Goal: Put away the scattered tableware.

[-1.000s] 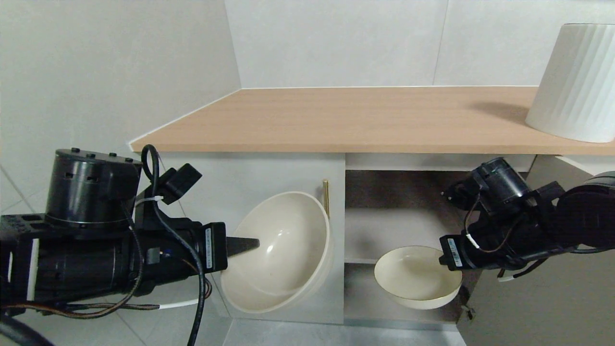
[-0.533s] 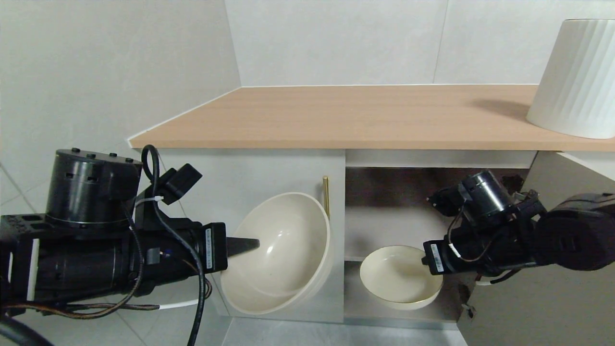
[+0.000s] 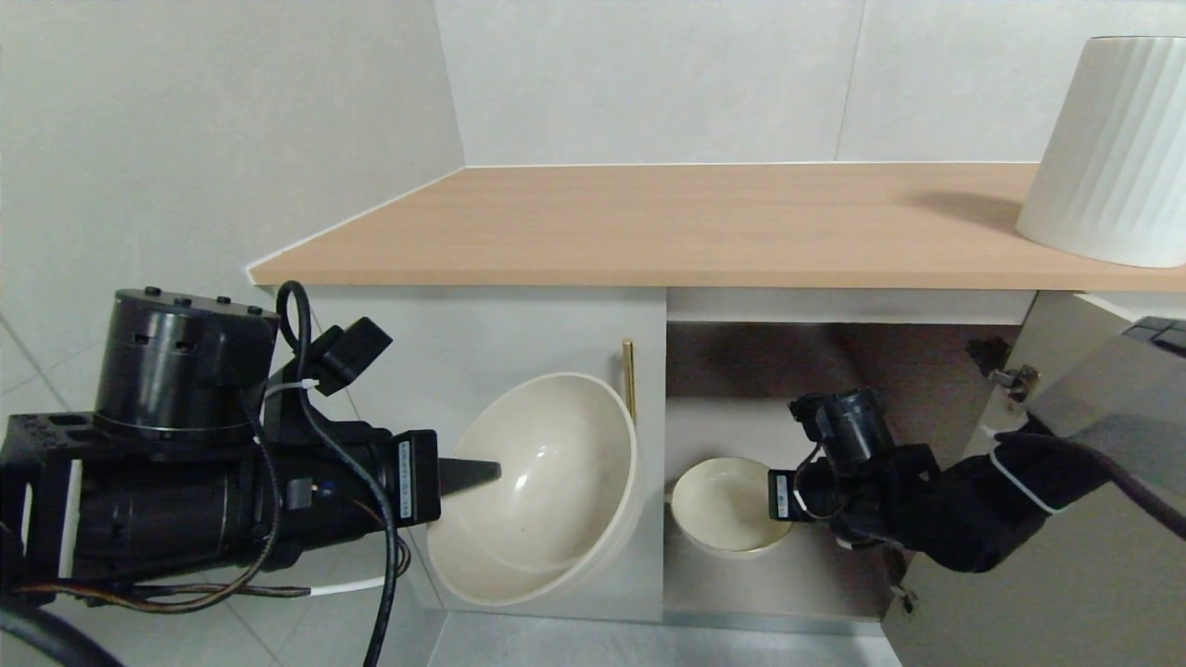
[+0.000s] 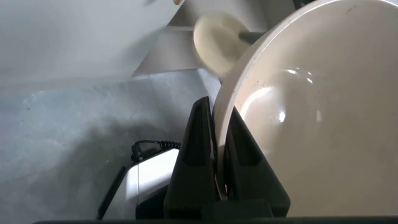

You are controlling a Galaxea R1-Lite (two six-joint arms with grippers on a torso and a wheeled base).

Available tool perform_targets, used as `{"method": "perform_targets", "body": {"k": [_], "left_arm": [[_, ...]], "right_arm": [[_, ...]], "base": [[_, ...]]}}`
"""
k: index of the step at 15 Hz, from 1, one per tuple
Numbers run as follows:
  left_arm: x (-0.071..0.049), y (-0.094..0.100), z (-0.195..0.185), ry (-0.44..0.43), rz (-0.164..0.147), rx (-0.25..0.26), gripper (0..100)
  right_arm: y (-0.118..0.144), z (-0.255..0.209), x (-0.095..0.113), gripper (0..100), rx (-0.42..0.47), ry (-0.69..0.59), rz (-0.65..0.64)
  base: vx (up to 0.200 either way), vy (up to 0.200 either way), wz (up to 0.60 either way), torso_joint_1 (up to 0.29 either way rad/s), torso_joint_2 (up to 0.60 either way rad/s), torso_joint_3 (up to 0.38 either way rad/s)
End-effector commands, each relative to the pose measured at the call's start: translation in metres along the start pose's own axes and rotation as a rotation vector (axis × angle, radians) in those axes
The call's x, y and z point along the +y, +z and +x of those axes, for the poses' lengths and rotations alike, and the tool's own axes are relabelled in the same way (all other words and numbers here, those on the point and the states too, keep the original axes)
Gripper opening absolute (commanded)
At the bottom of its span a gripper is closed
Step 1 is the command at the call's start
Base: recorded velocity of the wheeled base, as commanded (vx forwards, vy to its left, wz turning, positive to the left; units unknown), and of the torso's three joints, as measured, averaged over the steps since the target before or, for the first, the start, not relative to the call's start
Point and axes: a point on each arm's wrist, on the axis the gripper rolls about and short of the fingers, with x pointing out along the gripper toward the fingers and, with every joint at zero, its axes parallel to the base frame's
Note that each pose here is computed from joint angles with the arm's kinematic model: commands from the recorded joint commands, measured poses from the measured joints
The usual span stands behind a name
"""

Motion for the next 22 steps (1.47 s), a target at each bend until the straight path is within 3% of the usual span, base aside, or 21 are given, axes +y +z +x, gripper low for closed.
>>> {"method": "perform_targets", "body": {"k": [1, 11, 22], "left_arm": [[0.001, -0.001, 0.002, 0.003, 0.000, 0.008, 0], [0.005, -0.013, 0.026, 0.035, -0.005, 0.103, 0], [0.007, -0.013, 0.029, 0.048, -0.007, 0.109, 0]], "right_arm": [[-0.016, 0.038, -0.016, 0, -0.003, -0.098, 0.019], [0.010, 0.099, -0.051, 0, -0.172, -0.318, 0.158], [0.024, 0.121, -0.064, 0, -0.204, -0.375, 0.186]], "base": [[0.000, 0.000, 0.00, 0.000, 0.00, 0.000], [0.000, 0.000, 0.00, 0.000, 0.00, 0.000], [0.000, 0.000, 0.00, 0.000, 0.00, 0.000]]}}
